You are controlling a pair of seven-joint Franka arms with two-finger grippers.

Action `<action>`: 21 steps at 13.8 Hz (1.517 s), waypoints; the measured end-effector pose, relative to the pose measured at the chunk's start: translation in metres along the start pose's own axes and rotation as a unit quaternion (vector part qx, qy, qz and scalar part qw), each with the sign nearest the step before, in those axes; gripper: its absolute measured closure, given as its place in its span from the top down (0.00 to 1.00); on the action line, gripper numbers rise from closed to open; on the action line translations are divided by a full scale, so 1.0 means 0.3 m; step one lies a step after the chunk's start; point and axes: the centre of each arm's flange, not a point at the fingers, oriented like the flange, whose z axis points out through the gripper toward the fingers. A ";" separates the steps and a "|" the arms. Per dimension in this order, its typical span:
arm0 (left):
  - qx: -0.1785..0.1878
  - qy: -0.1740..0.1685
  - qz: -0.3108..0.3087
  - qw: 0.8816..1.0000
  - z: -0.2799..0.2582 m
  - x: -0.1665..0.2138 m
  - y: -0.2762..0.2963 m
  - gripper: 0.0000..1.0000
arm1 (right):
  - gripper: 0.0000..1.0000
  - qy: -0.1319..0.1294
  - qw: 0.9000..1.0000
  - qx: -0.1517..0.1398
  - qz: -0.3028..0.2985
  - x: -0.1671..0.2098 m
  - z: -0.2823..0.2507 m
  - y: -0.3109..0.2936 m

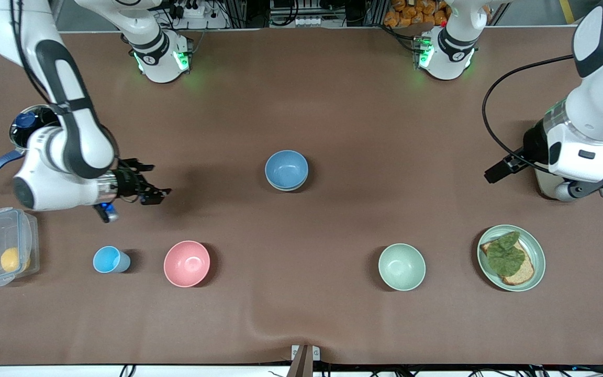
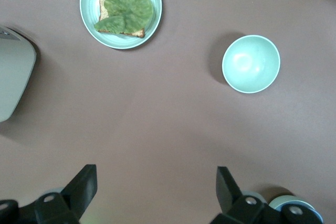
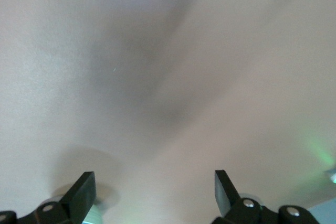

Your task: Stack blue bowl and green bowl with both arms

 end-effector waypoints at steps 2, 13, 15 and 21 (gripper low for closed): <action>0.005 -0.004 0.006 1.000 0.017 -0.007 -0.003 1.00 | 1.00 0.050 0.998 -0.021 -0.026 -0.033 -0.149 0.010; 0.041 -0.012 0.163 0.986 -0.059 -0.124 -0.155 1.00 | 1.00 0.186 0.944 -0.043 -0.270 -0.453 -0.845 0.144; 0.042 -0.015 0.172 0.984 -0.068 -0.127 -0.159 1.00 | 1.00 0.202 0.937 -0.039 -0.284 -0.526 -0.887 0.159; 0.042 -0.020 0.230 0.972 -0.082 -0.139 -0.154 1.00 | 1.00 0.244 0.913 -0.033 -0.325 -0.729 -0.974 0.206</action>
